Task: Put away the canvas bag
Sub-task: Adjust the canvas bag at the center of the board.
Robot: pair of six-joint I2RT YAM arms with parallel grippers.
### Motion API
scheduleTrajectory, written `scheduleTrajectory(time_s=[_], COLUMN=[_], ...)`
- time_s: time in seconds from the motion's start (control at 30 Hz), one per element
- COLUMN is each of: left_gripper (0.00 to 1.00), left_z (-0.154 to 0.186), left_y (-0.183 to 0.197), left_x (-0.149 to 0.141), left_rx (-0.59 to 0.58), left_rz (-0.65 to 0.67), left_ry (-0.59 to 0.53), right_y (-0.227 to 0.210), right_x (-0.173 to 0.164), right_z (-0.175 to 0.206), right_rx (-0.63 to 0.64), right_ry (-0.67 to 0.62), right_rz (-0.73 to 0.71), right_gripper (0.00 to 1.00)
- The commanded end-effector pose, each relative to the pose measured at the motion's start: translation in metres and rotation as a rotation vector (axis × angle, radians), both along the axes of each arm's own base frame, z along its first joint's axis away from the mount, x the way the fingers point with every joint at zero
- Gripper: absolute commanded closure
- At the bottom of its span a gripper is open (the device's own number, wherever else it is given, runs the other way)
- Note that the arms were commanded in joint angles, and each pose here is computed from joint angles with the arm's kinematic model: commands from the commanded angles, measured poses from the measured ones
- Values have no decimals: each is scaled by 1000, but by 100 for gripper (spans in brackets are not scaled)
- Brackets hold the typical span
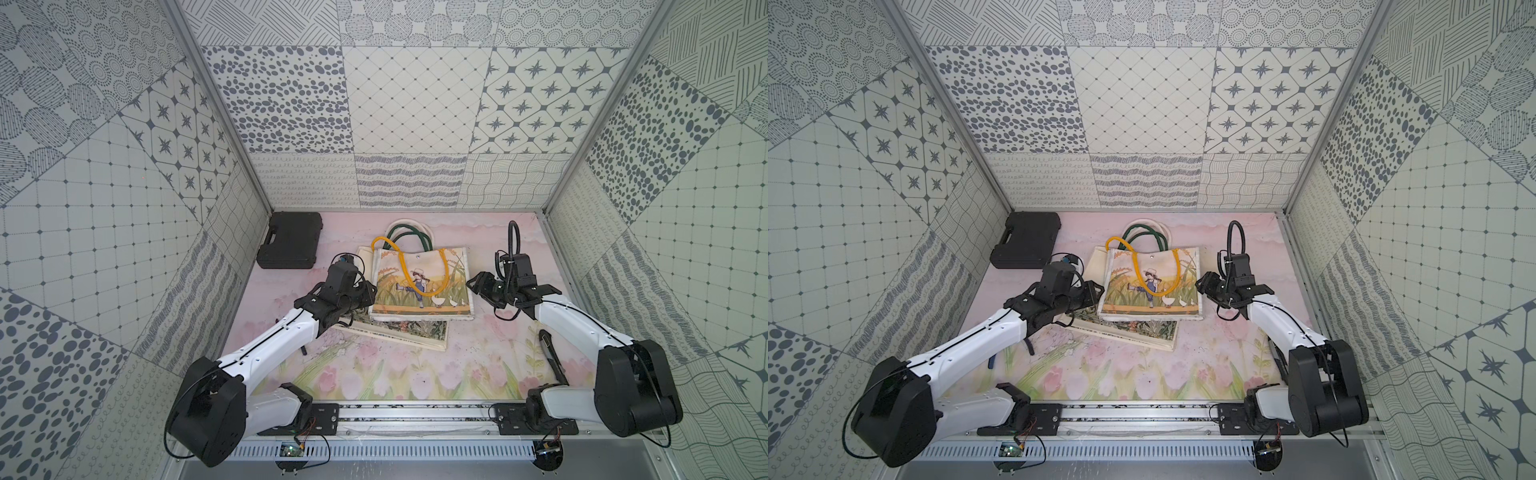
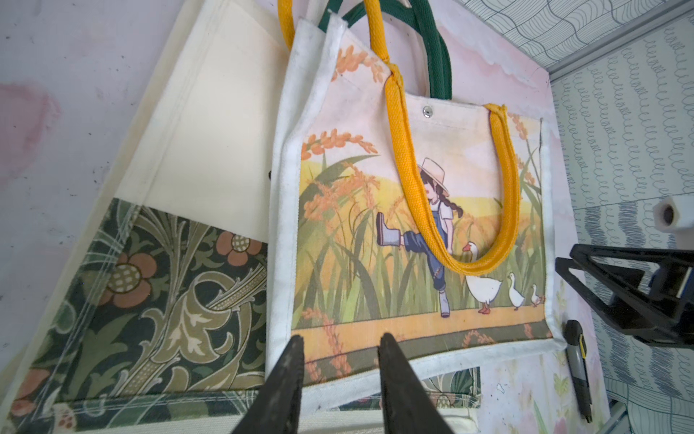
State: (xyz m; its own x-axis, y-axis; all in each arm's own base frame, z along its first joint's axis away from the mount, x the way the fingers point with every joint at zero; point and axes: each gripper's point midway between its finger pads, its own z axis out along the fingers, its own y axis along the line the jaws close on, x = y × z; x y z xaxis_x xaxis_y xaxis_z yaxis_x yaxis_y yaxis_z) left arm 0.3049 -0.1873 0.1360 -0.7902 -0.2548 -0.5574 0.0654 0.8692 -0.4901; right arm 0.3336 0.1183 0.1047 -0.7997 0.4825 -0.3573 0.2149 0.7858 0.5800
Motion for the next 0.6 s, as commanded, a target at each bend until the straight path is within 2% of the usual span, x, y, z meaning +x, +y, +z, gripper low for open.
scheduleTrajectory(time_s=[0.0, 0.3, 0.57], left_gripper=[64, 64, 64], left_z=[-7, -11, -16], left_y=[9, 3, 2], left_x=[11, 7, 8], left_rx=[98, 88, 97], left_rz=[92, 69, 69], left_ry=[-6, -44, -33], right_y=[-3, 23, 25], right_x=[4, 12, 12], right_z=[4, -16, -37], right_rx=[-13, 57, 96], right_ry=[-42, -22, 38], right_rz=[-38, 61, 30], right_gripper=[40, 41, 41])
